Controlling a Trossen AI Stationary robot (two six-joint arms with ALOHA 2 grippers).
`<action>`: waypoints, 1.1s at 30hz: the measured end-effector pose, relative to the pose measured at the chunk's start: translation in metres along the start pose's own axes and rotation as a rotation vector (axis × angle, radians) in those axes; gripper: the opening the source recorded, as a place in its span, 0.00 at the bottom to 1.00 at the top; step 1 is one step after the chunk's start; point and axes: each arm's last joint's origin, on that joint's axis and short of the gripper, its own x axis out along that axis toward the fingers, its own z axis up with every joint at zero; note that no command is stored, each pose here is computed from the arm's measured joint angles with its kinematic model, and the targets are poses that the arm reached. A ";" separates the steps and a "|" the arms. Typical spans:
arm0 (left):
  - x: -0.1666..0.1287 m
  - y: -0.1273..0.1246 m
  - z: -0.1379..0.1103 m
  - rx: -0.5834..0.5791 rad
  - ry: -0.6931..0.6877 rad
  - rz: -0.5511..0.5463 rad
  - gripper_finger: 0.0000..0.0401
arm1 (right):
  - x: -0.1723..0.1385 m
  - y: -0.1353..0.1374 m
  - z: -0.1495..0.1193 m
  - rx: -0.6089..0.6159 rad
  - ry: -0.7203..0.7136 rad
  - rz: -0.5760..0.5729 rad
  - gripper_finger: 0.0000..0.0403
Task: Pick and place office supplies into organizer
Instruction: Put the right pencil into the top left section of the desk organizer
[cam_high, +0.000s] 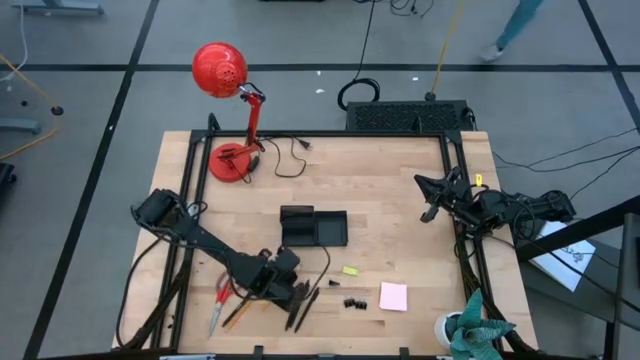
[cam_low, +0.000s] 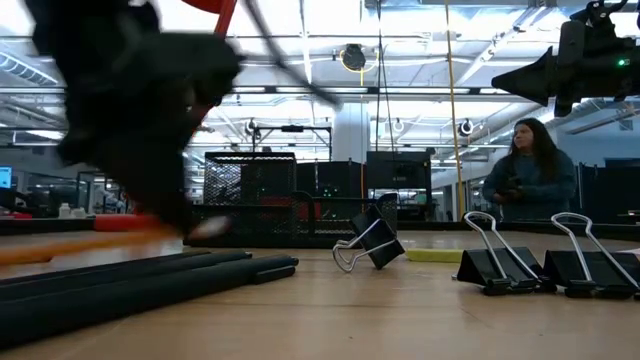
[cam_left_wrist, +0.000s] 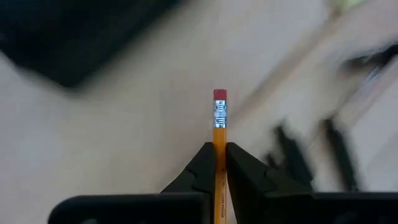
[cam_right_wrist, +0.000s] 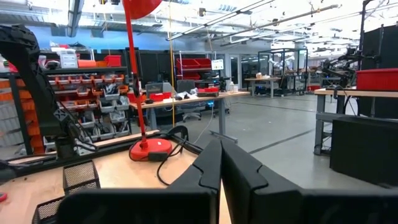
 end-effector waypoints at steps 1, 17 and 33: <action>-0.004 -0.003 0.002 0.018 -0.026 -0.028 0.07 | 0.000 0.000 0.000 0.000 0.001 0.000 0.01; -0.072 -0.014 0.063 0.366 -0.528 -0.190 0.07 | 0.000 0.000 0.000 -0.001 0.001 0.000 0.01; -0.092 0.014 0.159 0.824 -0.820 -0.090 0.07 | 0.000 0.000 0.000 0.003 0.001 0.000 0.01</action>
